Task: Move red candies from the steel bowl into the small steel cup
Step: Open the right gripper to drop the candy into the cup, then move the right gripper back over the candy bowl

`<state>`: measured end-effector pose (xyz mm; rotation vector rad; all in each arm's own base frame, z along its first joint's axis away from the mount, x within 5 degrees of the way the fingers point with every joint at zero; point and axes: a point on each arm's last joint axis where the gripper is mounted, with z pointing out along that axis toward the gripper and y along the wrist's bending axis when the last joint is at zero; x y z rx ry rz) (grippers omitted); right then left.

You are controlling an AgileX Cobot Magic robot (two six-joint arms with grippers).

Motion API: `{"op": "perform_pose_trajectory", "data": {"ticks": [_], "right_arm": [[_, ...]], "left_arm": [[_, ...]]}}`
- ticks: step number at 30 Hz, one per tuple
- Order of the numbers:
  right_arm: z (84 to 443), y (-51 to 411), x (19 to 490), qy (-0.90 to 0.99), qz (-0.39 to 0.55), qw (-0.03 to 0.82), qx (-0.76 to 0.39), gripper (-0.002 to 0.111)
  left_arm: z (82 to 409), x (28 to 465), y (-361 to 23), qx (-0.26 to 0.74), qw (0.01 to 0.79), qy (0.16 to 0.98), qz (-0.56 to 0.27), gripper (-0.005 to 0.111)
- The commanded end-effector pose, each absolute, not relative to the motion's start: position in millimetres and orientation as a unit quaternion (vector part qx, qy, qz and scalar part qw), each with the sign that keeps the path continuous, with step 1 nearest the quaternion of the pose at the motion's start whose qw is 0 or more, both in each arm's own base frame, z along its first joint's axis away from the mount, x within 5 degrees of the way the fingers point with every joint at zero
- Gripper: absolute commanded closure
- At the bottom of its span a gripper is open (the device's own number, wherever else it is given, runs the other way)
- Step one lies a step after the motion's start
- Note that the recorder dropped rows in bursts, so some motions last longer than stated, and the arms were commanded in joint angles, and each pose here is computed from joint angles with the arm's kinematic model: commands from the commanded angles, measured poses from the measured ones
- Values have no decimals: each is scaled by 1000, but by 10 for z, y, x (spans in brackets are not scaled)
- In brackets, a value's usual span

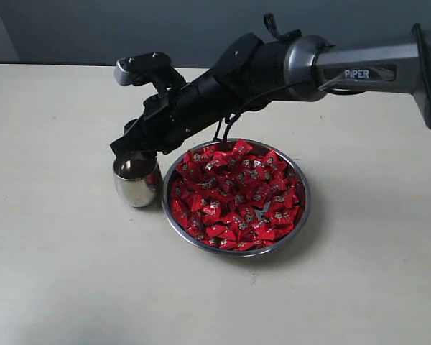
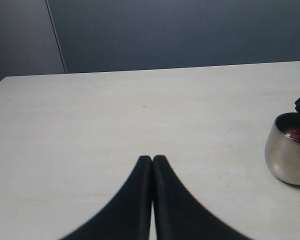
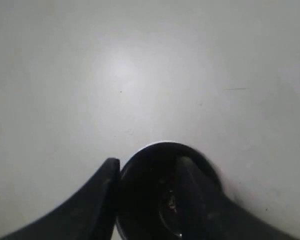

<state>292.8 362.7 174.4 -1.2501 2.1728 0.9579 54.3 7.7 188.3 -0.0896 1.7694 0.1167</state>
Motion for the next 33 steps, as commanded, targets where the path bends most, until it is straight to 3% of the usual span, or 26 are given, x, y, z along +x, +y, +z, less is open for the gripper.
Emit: {"op": "perform_pose_trajectory", "data": {"ticks": [1, 2, 5, 21, 33], "right_arm": [[2071, 3547, 2958, 783, 322, 271, -458, 72], [2154, 3513, 2970, 788, 308, 283, -452, 75], [2402, 3415, 2962, 780, 271, 317, -467, 109], [2599, 2239, 2947, 834, 219, 344, -372, 109], [2185, 1845, 2752, 867, 176, 328, -331, 109]], "left_arm": [[1874, 542, 76, -40, 632, 772, 50, 106], [1874, 542, 76, -40, 632, 772, 50, 106], [1874, 542, 76, -40, 632, 772, 50, 106], [1874, 542, 76, -40, 632, 772, 50, 106], [1874, 542, 76, -40, 632, 772, 50, 106]]}}
